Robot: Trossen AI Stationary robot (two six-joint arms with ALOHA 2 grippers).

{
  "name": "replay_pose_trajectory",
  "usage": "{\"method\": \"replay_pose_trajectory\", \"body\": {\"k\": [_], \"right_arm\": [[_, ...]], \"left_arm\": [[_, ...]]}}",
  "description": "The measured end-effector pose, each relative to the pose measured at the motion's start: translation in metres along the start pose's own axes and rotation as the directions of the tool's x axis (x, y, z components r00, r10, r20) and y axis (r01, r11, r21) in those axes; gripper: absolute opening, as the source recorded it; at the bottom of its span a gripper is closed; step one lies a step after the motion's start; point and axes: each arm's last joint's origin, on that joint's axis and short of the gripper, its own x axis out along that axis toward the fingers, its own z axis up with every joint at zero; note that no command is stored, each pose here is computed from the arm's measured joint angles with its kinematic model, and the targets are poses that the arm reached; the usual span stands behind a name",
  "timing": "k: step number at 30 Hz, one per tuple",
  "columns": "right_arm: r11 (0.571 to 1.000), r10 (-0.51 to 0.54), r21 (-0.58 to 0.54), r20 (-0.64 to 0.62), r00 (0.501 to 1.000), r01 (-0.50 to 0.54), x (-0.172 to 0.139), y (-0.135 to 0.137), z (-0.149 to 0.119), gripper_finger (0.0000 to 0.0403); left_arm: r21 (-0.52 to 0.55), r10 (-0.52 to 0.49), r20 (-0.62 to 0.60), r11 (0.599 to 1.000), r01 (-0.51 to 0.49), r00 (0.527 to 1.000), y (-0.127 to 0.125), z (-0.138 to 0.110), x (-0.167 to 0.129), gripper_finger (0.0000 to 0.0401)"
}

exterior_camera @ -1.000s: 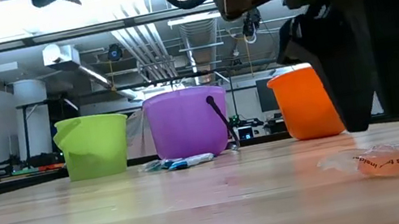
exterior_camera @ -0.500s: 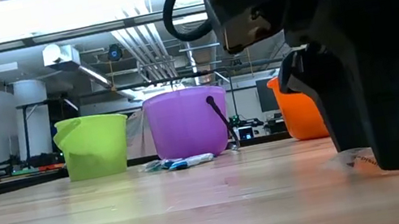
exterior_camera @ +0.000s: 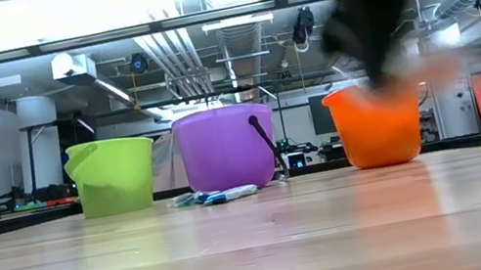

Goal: Sort candy by brand, put in halloween buckets
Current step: Put the orange gummy into the purple bucket, then put the red chocolate into the orange bucket

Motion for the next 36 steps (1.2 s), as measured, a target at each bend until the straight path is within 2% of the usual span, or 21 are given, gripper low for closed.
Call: {"method": "replay_pose_trajectory", "body": {"k": [4,9,11,13,15,18,20,24,29,36], "right_arm": [[0.995,-0.061,0.090,0.236,0.970,0.041,-0.075,-0.047,0.028,0.0018],[0.956,-0.186,0.291,0.499,0.846,0.038,-0.156,-0.143,0.053,0.0018],[0.952,-0.180,0.306,0.574,0.799,-0.006,-0.172,-0.184,0.060,0.0018],[0.962,-0.134,0.267,0.640,0.756,-0.056,-0.178,-0.218,0.068,0.0018],[0.968,-0.116,0.237,0.703,0.702,-0.077,-0.179,-0.243,0.077,0.0018],[0.970,-0.147,0.237,0.728,0.669,-0.045,-0.172,-0.269,0.085,0.0018],[0.969,-0.164,0.247,0.723,0.671,-0.029,-0.164,-0.280,0.089,0.0021],[0.965,-0.178,0.263,0.681,0.710,-0.011,-0.153,-0.290,0.089,0.0057],[0.972,-0.174,0.234,0.626,0.760,0.029,-0.141,-0.292,0.086,0.0124],[0.975,-0.170,0.217,0.558,0.812,0.054,-0.149,-0.287,0.074,0.0186]], "left_arm": [[0.043,-0.118,-0.129,0.991,0.125,0.985,-0.014,-0.018,0.019,0.0174],[0.139,-0.252,-0.345,0.939,0.314,0.904,-0.043,-0.060,0.042,0.0174],[0.182,-0.282,-0.408,0.907,0.380,0.868,-0.056,-0.082,0.050,0.0174],[0.205,-0.314,-0.420,0.882,0.426,0.852,-0.068,-0.103,0.060,0.0174],[0.186,-0.357,-0.382,0.874,0.449,0.852,-0.081,-0.123,0.069,0.0174],[0.102,-0.469,-0.275,0.854,0.511,0.839,-0.103,-0.145,0.086,0.0174],[0.036,-0.513,-0.245,0.843,0.537,0.822,-0.115,-0.159,0.096,0.0174],[-0.067,-0.468,-0.292,0.880,0.470,0.834,-0.132,-0.183,0.118,0.0166],[-0.052,-0.425,-0.391,0.896,0.441,0.817,-0.161,-0.195,0.139,0.0160],[-0.007,-0.335,-0.598,0.911,0.413,0.728,-0.198,-0.206,0.166,0.0159]]}}
